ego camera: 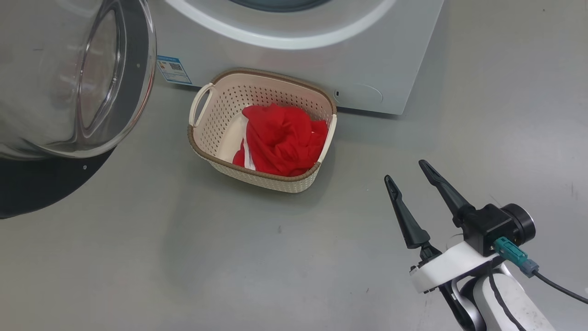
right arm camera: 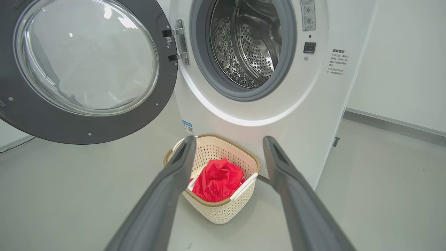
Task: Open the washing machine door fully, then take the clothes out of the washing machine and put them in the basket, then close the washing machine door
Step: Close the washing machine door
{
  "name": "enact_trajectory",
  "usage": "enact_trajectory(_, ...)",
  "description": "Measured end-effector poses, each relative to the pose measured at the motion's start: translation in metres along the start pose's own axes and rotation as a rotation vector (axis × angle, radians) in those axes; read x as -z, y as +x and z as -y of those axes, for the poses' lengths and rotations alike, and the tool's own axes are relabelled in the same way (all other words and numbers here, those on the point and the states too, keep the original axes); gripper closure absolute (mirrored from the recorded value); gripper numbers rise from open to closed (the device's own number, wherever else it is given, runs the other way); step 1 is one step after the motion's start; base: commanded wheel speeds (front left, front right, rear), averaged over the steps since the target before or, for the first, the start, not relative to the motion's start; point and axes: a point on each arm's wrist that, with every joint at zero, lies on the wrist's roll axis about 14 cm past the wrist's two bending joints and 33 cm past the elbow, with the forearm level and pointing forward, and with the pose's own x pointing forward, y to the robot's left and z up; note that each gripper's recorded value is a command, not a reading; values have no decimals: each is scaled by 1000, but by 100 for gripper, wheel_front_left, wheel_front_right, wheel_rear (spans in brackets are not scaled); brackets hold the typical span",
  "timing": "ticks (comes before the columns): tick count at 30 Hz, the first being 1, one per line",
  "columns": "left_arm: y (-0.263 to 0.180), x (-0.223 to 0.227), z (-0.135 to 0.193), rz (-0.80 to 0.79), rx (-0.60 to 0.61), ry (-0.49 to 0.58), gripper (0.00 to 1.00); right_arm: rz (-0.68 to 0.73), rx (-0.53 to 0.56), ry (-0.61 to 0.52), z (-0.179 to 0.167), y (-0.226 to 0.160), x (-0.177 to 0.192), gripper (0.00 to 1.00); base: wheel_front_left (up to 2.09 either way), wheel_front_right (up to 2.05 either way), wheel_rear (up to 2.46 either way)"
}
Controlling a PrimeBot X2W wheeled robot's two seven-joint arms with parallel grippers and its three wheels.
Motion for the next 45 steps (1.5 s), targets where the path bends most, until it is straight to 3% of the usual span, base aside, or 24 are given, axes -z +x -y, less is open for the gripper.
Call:
enact_trajectory(35,-29,74,-14,-399,55,68,100,66,-14,-8,-19,0,-19,0,0,0,0)
enact_trajectory(45,-44,114,-9,-567,153,23,100,76,-21,-7,-25,-1,-23,0,0,0,0)
